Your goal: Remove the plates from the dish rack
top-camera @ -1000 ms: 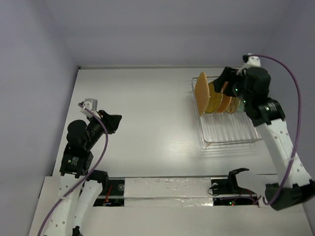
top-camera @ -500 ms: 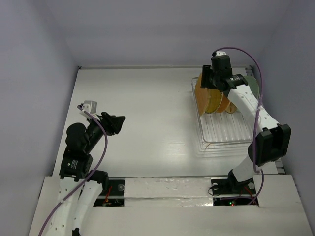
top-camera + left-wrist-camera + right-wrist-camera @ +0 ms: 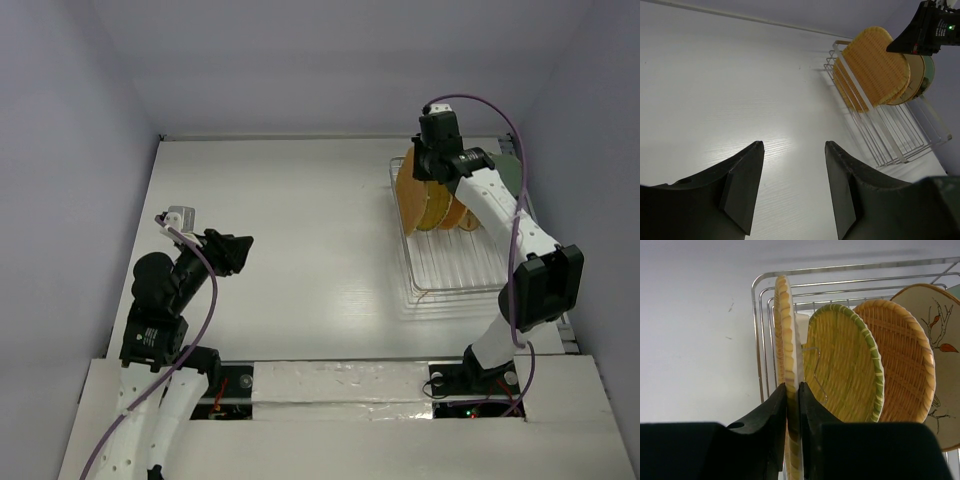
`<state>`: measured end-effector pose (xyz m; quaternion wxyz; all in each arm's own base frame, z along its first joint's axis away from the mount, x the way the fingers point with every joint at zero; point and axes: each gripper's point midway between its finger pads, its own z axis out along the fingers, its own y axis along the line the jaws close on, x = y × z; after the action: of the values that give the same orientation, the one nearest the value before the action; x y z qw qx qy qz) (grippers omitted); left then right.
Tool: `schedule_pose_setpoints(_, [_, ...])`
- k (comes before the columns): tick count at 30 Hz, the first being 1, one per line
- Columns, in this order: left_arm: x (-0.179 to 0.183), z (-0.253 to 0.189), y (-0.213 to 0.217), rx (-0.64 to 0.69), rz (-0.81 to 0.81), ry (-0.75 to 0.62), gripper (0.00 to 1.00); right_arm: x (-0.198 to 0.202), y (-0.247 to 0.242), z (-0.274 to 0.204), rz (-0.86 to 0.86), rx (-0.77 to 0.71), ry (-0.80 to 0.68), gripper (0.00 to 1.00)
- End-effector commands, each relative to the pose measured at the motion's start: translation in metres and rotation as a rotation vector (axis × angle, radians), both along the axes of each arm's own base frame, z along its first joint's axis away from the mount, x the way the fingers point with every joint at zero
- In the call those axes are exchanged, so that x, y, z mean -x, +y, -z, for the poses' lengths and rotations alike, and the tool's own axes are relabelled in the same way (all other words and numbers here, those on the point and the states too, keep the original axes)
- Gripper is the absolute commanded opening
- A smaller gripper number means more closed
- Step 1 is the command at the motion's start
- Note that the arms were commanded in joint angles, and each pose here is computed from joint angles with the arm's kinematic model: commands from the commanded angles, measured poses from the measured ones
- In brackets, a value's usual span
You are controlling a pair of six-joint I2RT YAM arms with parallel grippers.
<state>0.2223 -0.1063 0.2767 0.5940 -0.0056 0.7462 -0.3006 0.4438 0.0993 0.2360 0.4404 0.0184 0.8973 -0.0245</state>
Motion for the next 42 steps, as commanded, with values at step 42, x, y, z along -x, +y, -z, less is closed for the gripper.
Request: schedule_pose_setpoints(42, [-0.004, -0.009, 0.007, 0.011, -0.052, -0.033, 0.48, -0.005, 0.281, -0.077, -0.258, -0.847, -0.305, 0.0])
